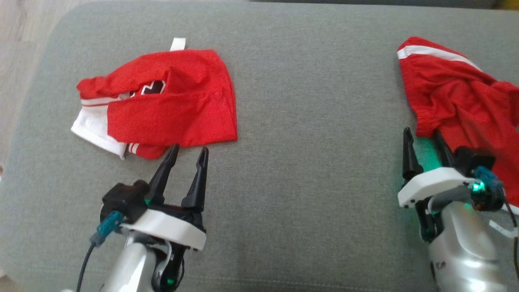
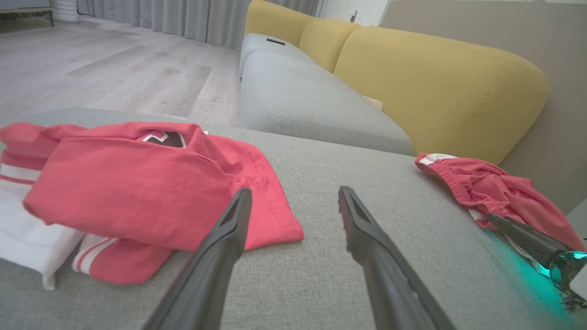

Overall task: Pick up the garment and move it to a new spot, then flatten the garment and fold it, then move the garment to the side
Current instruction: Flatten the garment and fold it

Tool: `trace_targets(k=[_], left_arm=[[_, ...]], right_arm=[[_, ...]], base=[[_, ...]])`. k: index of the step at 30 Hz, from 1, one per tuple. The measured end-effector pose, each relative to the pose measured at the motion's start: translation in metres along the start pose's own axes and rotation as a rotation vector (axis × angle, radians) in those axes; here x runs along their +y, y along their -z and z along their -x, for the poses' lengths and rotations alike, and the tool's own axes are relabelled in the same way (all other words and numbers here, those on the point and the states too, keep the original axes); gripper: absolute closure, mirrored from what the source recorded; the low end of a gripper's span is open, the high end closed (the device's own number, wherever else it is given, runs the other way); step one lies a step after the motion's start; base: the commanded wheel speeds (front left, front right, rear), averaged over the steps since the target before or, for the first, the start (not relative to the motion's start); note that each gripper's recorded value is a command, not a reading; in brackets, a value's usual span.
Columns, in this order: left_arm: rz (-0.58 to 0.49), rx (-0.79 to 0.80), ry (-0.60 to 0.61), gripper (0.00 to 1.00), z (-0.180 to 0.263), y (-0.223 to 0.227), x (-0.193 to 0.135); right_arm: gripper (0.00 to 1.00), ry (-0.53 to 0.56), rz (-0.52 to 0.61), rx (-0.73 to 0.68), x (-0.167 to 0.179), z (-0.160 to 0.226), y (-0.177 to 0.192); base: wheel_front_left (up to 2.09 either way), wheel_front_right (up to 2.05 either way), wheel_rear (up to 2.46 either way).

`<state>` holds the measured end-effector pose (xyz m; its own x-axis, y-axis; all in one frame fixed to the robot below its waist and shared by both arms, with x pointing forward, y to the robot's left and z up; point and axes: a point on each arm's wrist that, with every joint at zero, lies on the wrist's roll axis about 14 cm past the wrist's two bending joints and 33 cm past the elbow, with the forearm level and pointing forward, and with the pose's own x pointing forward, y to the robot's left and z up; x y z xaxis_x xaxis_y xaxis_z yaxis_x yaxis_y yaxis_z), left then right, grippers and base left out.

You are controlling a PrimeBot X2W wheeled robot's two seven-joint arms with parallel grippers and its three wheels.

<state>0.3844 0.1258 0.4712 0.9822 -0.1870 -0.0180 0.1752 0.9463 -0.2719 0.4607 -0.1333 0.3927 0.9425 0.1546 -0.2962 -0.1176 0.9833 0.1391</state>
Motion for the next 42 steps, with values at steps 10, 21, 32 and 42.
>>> trace_targets(k=[10, 21, 32, 42], left_arm=[[-0.003, 0.0, -0.006, 0.0, -0.004, 0.0, 0.004], [0.005, -0.032, 0.063, 0.0, -0.006, -0.01, -0.02], [0.005, -0.043, 0.087, 0.0, 0.001, -0.014, -0.03], [0.01, -0.008, 0.039, 0.0, 0.001, -0.002, -0.014]], right_arm=[[1.0, -0.053, -0.01, 0.029, 0.02, -0.023, -0.001], [1.0, -0.298, -0.059, -0.136, 0.095, 0.018, -0.045], [1.0, -0.481, -0.145, -0.144, 0.152, 0.062, -0.066], [1.0, -0.385, -0.107, -0.005, 0.123, 0.026, -0.039]], base=[[0.0, 0.0, 0.0], [0.0, 0.0, 0.0], [0.0, 0.0, 0.0], [0.0, 0.0, 0.0]])
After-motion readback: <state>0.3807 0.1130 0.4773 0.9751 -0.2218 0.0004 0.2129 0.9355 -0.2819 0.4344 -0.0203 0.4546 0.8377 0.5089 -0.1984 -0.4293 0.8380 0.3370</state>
